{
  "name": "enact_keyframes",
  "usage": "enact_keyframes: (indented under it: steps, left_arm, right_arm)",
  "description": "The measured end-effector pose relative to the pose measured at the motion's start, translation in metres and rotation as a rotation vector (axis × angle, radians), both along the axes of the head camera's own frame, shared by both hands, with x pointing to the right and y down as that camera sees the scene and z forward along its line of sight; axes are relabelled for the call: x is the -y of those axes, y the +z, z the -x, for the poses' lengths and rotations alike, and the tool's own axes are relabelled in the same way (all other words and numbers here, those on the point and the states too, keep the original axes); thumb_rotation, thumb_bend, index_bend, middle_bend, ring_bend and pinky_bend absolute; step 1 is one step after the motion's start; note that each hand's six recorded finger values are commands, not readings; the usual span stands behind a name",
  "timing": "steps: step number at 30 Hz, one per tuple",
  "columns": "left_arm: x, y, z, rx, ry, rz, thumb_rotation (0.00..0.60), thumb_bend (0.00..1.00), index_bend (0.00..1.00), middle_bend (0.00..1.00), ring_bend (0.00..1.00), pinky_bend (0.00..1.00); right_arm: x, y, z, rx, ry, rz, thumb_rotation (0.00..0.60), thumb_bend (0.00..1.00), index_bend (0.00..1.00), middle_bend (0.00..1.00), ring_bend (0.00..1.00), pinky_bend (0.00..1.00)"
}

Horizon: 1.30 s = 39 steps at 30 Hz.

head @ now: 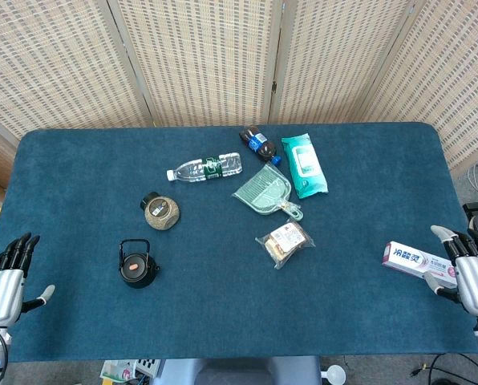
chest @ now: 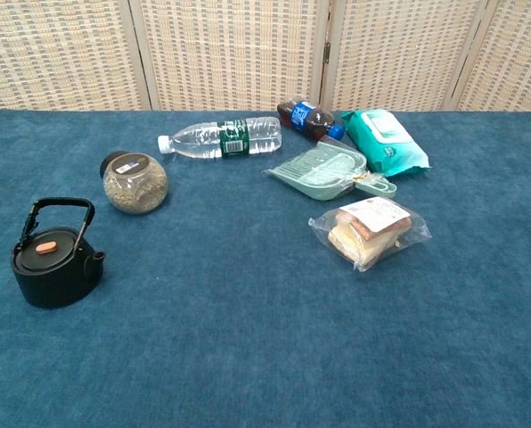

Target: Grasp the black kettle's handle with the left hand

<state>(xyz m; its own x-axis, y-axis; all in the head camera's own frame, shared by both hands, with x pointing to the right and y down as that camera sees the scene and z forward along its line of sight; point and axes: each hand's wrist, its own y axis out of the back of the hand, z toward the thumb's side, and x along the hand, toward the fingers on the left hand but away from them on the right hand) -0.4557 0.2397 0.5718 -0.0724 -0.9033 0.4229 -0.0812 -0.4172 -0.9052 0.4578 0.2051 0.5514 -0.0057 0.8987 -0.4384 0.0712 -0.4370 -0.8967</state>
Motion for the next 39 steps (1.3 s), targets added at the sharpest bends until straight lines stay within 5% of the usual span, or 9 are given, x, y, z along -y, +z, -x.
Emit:
enact_keyframes:
  steps: [12, 15, 19, 25, 39]
  left_arm:
    - [0.009, 0.001, -0.004, -0.032, 0.020, -0.014, 0.592, 0.19, 0.12, 0.13, 0.11, 0.13]
    - [0.017, 0.003, -0.006, -0.048, 0.033, -0.019, 0.467, 0.19, 0.16, 0.19, 0.15, 0.13]
    - [0.031, 0.012, -0.011, -0.082, 0.051, -0.002, 0.199, 0.18, 0.21, 0.22, 0.15, 0.13]
    - [0.053, 0.030, -0.022, -0.144, 0.073, 0.058, 0.014, 0.16, 0.22, 0.23, 0.16, 0.13]
    - [0.098, 0.080, -0.051, -0.173, 0.111, 0.262, 0.000, 0.14, 0.22, 0.25, 0.16, 0.13]
  right_arm:
    - [0.007, -0.007, -0.002, 0.010, 0.007, -0.038, 0.600, 0.28, 0.12, 0.18, 0.14, 0.03]
    - [0.011, -0.009, -0.003, 0.022, 0.023, -0.052, 0.600, 0.28, 0.12, 0.18, 0.14, 0.03]
    - [0.019, -0.013, -0.006, 0.019, 0.034, -0.075, 0.600, 0.28, 0.12, 0.18, 0.14, 0.03]
    - [0.030, -0.016, -0.004, 0.016, 0.029, -0.098, 0.600, 0.28, 0.12, 0.18, 0.14, 0.03]
    - [0.032, -0.018, -0.012, 0.020, 0.061, -0.100, 0.600, 0.28, 0.12, 0.18, 0.14, 0.03]
